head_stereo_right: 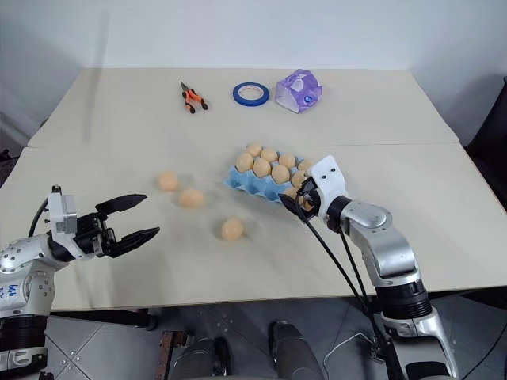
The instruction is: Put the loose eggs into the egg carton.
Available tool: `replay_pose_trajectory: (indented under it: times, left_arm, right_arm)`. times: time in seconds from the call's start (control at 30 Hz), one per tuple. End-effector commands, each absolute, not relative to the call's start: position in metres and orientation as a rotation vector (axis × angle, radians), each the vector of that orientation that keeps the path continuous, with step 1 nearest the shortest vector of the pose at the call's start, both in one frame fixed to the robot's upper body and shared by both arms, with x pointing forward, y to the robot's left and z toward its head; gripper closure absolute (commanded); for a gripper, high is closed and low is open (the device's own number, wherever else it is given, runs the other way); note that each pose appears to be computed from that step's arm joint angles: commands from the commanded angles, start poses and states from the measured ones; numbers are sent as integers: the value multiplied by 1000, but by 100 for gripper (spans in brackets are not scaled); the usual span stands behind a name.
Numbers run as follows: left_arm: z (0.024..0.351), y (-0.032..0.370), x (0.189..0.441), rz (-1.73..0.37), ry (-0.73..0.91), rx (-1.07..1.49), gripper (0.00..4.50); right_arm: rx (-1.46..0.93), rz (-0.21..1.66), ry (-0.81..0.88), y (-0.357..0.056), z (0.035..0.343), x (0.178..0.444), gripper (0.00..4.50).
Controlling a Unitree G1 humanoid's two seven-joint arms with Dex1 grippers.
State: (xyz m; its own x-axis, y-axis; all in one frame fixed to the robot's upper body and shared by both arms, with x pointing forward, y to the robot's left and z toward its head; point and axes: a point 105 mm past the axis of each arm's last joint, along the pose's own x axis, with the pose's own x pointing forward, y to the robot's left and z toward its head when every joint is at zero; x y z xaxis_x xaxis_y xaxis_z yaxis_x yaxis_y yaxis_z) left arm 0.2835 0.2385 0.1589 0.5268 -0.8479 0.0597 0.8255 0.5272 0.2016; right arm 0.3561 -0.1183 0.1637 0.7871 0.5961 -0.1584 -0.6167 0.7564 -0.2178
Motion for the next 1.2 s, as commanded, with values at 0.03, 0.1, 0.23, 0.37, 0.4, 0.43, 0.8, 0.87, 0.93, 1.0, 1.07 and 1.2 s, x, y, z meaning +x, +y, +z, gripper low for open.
replay_pose_trajectory:
  times: [0.03,0.1,0.23,0.37,0.4,0.43,0.8,0.87,0.93,1.0,1.07,1.2]
  left_arm:
    - [174,242,285,-996,-210,182,0]
    - [174,244,288,-986,-213,180,0]
    - [173,248,291,-971,-213,176,0]
    - [173,260,295,-930,-209,178,0]
    - [173,262,296,-924,-208,178,0]
    - [173,265,296,-916,-205,179,0]
    - [173,259,290,-944,-206,194,0]
    - [174,240,287,-980,-220,205,0]
    - [175,219,284,-1003,-229,204,0]
    - [173,204,282,-1005,-222,206,0]
    - [168,188,282,-995,-209,210,0]
    - [153,147,281,-994,-173,210,0]
  right_arm:
    - [-261,715,-17,-121,194,339,2]
    - [-242,758,-59,-125,199,326,2]
    - [-271,837,-104,-132,195,300,2]
    - [-274,911,-34,-155,171,270,2]
    - [-266,914,-29,-162,168,265,2]
    - [-265,917,-12,-168,164,260,2]
    - [-239,992,24,-196,160,234,2]
    - [-226,1026,10,-196,163,231,2]
    - [-223,1054,9,-197,165,229,2]
    - [-226,1067,9,-199,166,229,2]
    - [-231,1070,14,-202,166,230,2]
    - [-245,1086,28,-209,167,232,2]
